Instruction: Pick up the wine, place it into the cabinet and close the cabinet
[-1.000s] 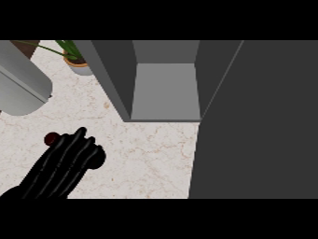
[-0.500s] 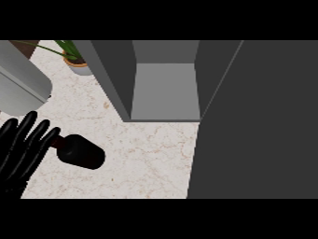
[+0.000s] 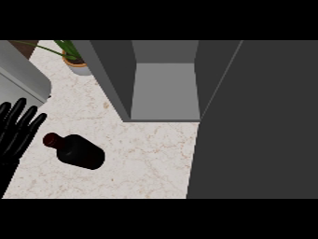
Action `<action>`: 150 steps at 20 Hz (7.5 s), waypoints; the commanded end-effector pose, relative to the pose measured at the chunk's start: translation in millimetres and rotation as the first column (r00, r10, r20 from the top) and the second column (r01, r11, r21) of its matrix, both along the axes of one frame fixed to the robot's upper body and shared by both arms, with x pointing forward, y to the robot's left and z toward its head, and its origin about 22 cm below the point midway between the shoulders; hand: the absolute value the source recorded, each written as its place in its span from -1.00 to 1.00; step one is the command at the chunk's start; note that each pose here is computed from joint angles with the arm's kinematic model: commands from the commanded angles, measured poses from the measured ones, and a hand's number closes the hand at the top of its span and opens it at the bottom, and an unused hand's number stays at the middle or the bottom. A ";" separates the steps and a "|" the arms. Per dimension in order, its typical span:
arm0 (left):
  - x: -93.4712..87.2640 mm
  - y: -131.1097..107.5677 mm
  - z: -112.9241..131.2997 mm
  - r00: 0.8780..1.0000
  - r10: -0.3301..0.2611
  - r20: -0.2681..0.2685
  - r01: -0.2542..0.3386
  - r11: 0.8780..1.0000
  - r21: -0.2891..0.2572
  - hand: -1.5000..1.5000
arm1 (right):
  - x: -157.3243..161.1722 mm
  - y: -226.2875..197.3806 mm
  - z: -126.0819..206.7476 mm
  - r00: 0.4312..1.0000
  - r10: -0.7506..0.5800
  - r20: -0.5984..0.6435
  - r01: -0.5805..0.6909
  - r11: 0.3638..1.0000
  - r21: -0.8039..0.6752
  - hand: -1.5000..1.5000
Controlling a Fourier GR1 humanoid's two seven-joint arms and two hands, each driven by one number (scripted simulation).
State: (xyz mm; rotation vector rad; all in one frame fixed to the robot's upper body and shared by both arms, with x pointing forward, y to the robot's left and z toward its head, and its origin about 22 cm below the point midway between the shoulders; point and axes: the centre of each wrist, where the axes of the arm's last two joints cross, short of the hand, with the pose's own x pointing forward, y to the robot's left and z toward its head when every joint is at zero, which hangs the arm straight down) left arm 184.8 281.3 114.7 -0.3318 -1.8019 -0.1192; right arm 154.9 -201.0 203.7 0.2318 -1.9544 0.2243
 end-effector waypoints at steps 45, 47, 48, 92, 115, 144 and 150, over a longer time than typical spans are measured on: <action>53.8 44.3 -259.5 0.956 -0.070 -0.284 0.046 0.995 -0.091 -1.00 | -10.1 7.4 3.3 0.999 0.030 0.036 -0.030 1.000 0.009 -1.00; 60.5 28.0 -258.4 0.953 -0.113 -0.281 0.088 0.991 -0.102 -1.00 | -2.2 8.8 3.4 1.000 0.024 0.013 -0.025 1.000 0.004 -1.00; 63.1 48.1 -253.2 0.955 -0.097 -0.280 0.069 0.992 -0.110 -1.00 | -23.2 -9.0 9.2 0.999 0.041 0.036 -0.041 0.999 0.001 -1.00; 72.6 6.6 -255.9 0.935 0.273 -0.228 -0.341 0.869 -0.359 1.00 | 3.3 -12.0 2.3 1.000 0.008 -0.016 -0.008 1.000 -0.006 -1.00; 58.5 -130.7 -166.4 0.967 0.101 -0.236 -0.180 0.921 -0.344 1.00 | -10.6 -19.0 3.9 1.000 0.029 -0.002 -0.029 0.999 -0.022 -1.00; 127.9 -182.0 -185.4 0.947 0.199 -0.252 -0.276 0.906 -0.320 1.00 | 2.1 -19.0 -13.1 0.999 0.032 -0.032 -0.032 0.999 -0.013 -1.00; 146.2 -190.4 -165.4 0.930 0.212 -0.299 -0.304 0.902 -0.307 1.00 | 5.8 -10.2 -6.9 0.999 0.027 -0.028 -0.027 1.000 0.008 -1.00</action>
